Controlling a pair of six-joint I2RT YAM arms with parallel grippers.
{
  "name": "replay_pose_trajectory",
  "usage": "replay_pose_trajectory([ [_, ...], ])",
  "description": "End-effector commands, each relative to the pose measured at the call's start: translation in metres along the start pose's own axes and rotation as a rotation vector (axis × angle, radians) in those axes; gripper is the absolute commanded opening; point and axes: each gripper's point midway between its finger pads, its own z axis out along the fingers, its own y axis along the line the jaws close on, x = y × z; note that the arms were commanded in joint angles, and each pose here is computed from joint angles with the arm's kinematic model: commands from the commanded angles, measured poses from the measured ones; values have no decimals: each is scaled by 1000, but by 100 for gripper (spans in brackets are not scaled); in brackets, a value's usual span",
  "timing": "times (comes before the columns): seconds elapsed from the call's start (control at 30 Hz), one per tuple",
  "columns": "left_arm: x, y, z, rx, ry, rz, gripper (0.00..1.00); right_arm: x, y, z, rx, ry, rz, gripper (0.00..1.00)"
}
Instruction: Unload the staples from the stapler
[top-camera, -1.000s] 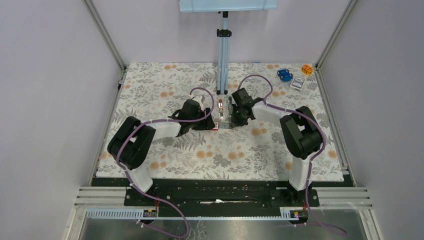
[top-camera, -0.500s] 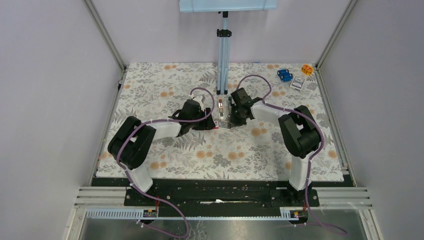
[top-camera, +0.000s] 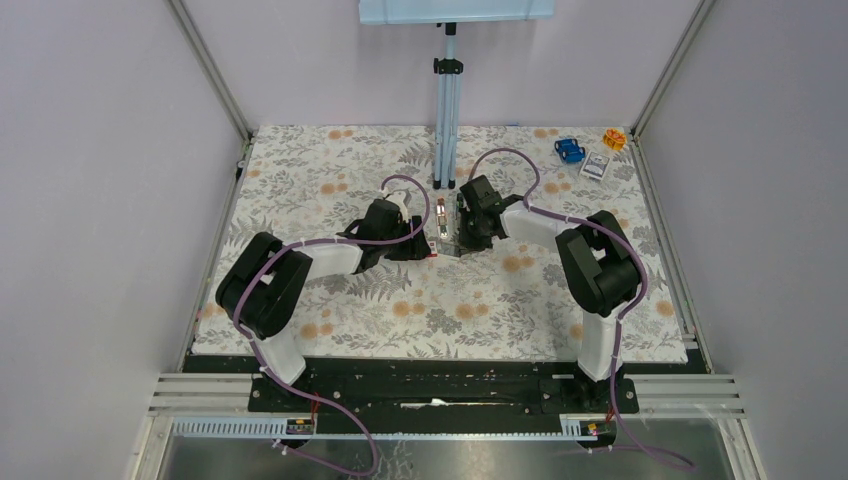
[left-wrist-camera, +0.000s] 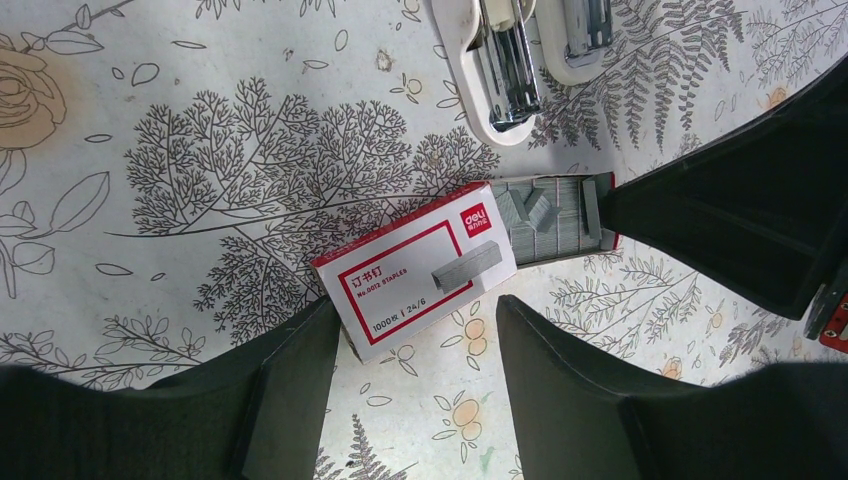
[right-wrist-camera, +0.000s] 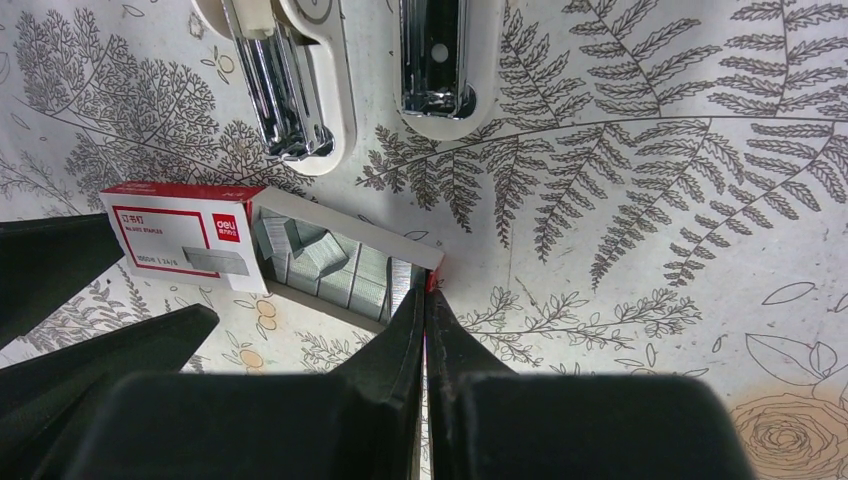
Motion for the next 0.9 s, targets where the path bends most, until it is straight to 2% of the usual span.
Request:
replay_pose_trajectory([
  [0.0, 14, 7, 4, -31, 46, 13, 64, 4, 3, -8, 6, 9, -72, 0],
  [0.27, 6, 11, -2, -58, 5, 8, 65, 8, 2, -10, -6, 15, -96, 0],
  [0.87, 7, 14, -2, -76, 1, -3, 68, 12, 0, -20, -6, 15, -131, 0],
])
